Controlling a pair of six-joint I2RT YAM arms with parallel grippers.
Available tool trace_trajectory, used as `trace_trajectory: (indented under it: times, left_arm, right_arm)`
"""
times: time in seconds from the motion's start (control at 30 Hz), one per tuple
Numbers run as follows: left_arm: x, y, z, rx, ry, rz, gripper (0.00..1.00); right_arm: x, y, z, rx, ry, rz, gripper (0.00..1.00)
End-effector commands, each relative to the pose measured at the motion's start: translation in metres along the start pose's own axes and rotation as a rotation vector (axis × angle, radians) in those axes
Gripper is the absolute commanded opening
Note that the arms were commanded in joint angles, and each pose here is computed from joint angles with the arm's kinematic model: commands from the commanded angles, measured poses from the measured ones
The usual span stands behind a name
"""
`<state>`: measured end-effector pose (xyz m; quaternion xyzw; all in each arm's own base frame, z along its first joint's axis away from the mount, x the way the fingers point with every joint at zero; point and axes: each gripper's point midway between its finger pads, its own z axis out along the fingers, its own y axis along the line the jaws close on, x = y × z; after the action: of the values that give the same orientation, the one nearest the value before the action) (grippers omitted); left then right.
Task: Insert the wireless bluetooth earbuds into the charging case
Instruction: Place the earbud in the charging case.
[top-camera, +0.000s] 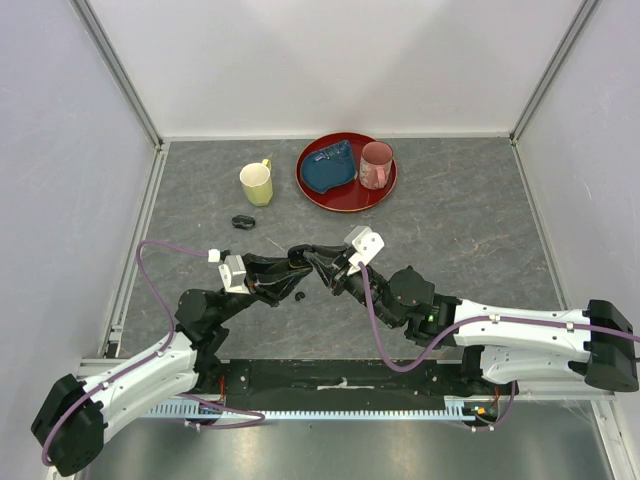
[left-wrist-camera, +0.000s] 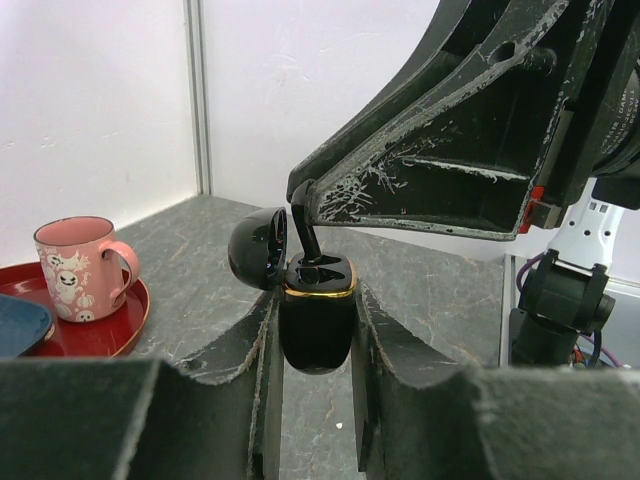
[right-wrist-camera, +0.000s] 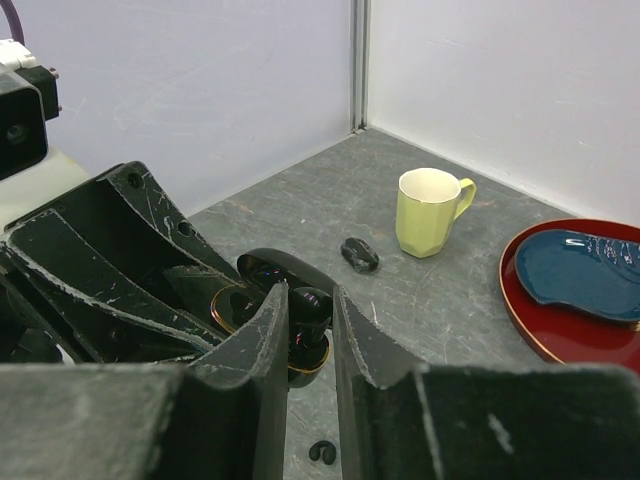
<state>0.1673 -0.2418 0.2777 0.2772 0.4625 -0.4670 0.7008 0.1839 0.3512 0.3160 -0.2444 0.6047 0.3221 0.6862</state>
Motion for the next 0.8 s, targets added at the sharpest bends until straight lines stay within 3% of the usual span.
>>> trace_trajectory:
  times: [0.0, 0.77]
  left_arm:
    - [-0.03, -0.006, 0.003, 0.024, -0.107, 0.04, 0.02]
    - [-0.032, -0.003, 0.003, 0.008, -0.117, 0.043, 0.02]
  right_arm:
    - [0.007, -0.003, -0.002, 0.004, 0.019, -0.019, 0.0]
    - [0.014, 0.011, -0.01, -0.08, 0.067, 0.007, 0.0]
